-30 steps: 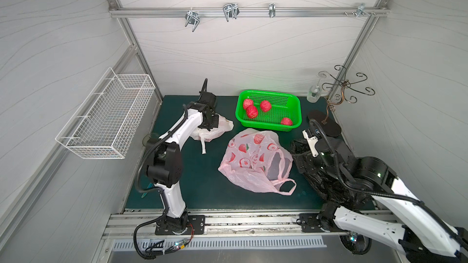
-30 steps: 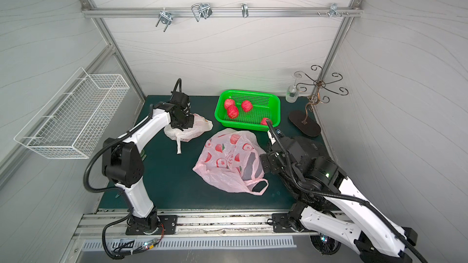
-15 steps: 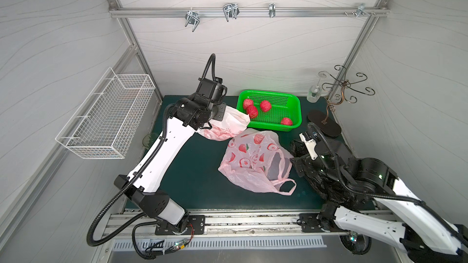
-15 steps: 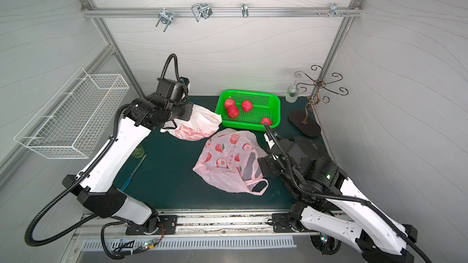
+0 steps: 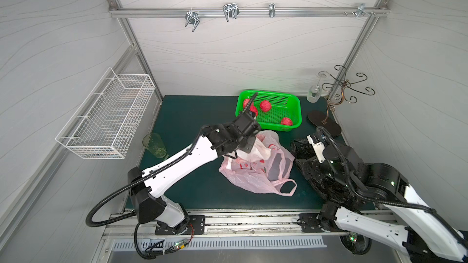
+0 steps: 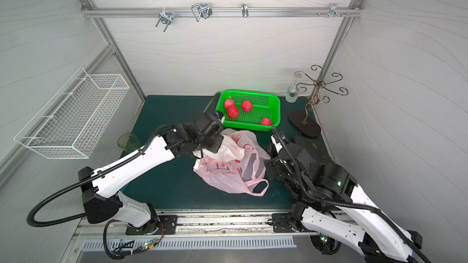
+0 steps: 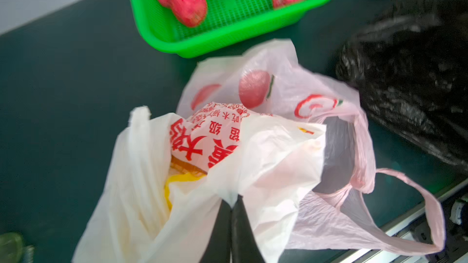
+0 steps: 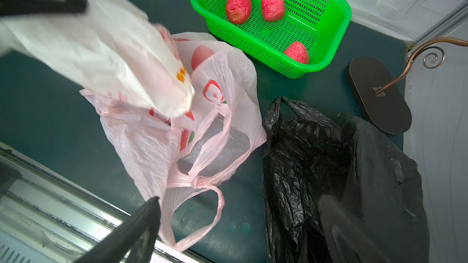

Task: Untie the knot of a plastic bag & take out the apple
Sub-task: Place the plastic bag inside the plastic bag.

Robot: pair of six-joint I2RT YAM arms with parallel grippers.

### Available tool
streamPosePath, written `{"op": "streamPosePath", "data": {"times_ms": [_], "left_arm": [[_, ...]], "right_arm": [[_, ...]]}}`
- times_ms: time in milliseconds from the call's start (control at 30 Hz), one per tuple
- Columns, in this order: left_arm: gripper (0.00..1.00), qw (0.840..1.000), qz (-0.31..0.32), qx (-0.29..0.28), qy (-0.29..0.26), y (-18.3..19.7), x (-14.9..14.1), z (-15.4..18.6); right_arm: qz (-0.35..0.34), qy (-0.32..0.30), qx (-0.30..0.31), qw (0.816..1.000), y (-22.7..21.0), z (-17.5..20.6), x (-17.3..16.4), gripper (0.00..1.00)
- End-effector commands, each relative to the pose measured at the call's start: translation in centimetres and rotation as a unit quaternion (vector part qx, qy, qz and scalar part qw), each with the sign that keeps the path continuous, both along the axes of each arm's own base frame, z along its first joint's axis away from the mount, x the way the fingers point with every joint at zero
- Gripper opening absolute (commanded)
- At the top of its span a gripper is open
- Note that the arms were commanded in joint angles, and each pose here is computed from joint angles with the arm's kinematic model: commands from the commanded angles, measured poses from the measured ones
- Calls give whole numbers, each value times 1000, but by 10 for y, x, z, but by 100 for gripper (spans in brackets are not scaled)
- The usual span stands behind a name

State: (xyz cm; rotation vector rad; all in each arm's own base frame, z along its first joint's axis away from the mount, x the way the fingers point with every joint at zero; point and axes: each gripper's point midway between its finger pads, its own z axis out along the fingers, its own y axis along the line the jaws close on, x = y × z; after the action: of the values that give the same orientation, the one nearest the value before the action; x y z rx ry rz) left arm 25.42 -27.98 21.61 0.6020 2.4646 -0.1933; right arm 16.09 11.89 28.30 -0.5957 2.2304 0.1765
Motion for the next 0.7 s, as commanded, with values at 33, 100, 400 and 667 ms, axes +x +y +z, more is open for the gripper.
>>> {"op": "streamPosePath", "data": {"times_ms": [33,100,400,667], "left_arm": [[0,997,25,-64,26,-21,-21,-24],[0,997,22,-65,33,-16,-27,-31],[99,985,-25,-167,-34,18,-52,79],[88,971,54,-229,45,94,-53,20]], "right_arm": [[3,24,-27,999,-1,-19,-3,99],[9,30,-32,999,3,-25,-3,99],[200,92,-7,975,80,-46,-27,98],[344,59,-54,936,164,-62,-41,99]]}}
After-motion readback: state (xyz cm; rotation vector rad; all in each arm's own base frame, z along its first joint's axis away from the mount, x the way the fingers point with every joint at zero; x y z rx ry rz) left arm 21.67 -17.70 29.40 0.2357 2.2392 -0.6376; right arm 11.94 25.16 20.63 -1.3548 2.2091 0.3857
